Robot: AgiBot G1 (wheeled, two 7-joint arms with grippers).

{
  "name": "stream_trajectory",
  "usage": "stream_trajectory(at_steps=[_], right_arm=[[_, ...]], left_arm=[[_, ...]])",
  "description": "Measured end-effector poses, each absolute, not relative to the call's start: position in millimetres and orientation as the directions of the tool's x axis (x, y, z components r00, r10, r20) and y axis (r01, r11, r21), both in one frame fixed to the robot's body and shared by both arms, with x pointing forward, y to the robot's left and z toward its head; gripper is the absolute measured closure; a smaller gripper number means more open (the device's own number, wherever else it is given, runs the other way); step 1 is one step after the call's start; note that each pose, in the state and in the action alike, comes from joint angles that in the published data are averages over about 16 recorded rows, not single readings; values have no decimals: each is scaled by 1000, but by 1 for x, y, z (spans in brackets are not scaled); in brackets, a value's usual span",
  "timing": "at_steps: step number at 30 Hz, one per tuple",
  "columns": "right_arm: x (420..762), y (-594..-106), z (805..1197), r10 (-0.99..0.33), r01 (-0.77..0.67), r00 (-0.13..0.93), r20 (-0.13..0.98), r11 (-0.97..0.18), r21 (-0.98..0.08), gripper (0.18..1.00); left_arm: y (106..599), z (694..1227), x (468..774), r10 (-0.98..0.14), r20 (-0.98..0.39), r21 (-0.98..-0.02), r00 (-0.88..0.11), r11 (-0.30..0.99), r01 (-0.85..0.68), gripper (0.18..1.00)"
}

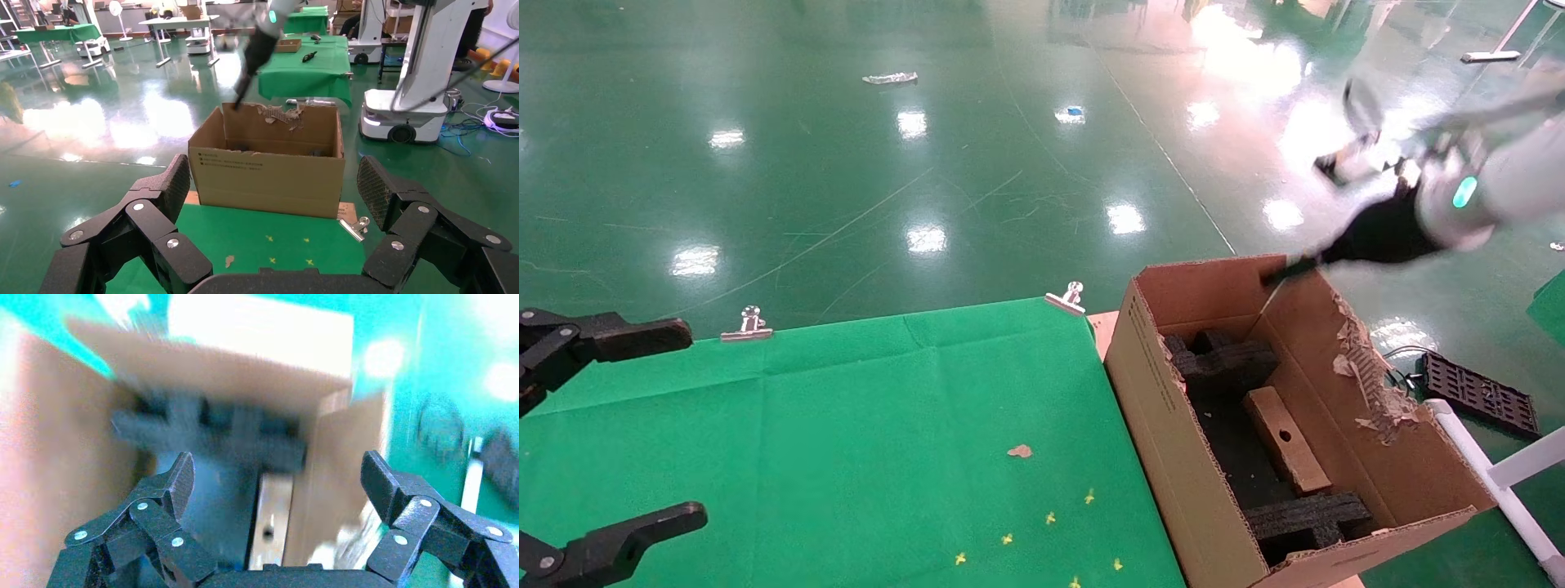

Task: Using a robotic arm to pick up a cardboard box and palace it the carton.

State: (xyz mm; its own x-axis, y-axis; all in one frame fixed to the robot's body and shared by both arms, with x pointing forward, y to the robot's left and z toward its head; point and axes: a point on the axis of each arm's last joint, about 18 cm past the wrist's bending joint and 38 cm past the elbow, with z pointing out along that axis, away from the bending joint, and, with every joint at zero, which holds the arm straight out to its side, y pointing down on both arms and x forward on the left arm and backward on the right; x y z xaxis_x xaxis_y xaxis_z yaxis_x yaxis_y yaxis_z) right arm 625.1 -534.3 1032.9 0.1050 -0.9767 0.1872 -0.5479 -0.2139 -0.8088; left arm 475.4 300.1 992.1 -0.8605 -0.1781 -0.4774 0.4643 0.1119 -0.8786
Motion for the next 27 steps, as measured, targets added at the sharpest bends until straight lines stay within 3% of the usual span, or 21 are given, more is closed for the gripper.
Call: stream_trajectory(at_steps=[6,11,27], right_arm=[[612,-527,1083,-967,-427,156,202,-250,-869,179],[610,-514,1097,-955,-358,221,200,-270,-894,179],[629,-422,1050,-800,-197,578,164,-331,-923,179]], left_arm=[[300,992,475,-178,-477,-879,-860,112,464,184],[300,992,475,-178,-477,-879,-860,112,464,184],[300,992,476,-178,-477,-879,-860,112,464,184]])
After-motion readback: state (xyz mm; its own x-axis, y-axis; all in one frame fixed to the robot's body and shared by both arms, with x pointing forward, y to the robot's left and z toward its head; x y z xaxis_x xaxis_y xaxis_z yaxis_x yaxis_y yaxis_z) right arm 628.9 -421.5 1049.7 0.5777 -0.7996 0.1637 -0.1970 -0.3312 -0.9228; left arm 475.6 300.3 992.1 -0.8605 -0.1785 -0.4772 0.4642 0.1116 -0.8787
